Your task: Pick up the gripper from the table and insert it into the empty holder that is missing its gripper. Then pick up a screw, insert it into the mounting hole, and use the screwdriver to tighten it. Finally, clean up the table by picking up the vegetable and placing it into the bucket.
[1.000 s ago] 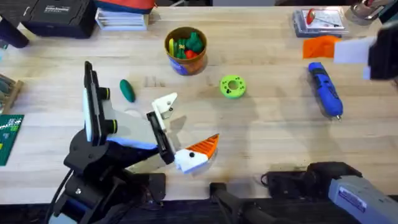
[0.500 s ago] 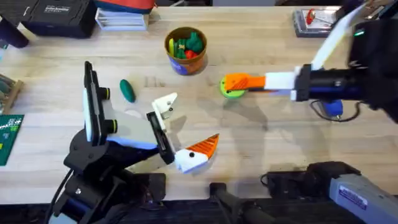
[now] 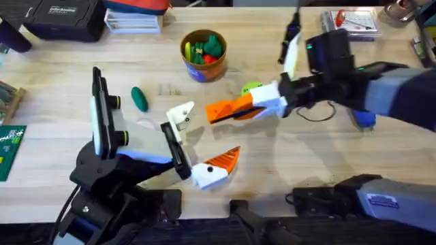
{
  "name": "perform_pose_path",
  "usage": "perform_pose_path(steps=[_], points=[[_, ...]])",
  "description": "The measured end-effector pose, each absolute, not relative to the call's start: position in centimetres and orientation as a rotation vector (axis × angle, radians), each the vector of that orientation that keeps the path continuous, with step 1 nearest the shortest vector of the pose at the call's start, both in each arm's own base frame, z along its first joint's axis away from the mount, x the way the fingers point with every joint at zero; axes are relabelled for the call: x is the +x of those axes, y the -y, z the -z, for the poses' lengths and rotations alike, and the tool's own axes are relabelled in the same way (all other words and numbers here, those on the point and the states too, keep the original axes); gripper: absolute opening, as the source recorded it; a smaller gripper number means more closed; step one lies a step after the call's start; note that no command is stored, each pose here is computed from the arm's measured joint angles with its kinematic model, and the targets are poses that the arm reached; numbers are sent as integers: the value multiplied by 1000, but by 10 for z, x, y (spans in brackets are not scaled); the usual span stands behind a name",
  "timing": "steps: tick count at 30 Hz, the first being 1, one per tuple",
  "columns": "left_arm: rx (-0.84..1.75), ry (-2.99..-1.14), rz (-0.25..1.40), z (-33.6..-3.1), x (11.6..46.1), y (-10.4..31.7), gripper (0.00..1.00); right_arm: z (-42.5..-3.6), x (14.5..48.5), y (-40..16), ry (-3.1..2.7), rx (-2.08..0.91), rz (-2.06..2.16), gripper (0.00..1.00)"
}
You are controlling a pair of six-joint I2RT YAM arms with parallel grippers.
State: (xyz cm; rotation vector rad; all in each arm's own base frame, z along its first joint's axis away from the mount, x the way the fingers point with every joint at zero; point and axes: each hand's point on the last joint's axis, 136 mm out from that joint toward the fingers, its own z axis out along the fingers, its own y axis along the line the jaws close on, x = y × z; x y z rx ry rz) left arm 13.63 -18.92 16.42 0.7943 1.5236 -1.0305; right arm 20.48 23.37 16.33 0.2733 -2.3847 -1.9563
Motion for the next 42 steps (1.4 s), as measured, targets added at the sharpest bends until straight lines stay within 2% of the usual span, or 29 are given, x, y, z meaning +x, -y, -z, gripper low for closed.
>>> perform_pose_path(steps=[6, 16, 30, 42], points=[[789, -1525, 1025, -164, 137, 189, 986, -162, 205, -258, 2275, 344, 1978, 7], [781, -1517, 1008, -166, 140, 188, 986, -178, 216, -267, 2233, 300, 2011, 7], [752, -1542, 1010, -164, 143, 186, 986, -166, 212, -285, 2159, 289, 1967, 7], [677, -1565, 946, -164, 156, 178, 986, -169, 224, -301, 2121, 294, 1946, 7]])
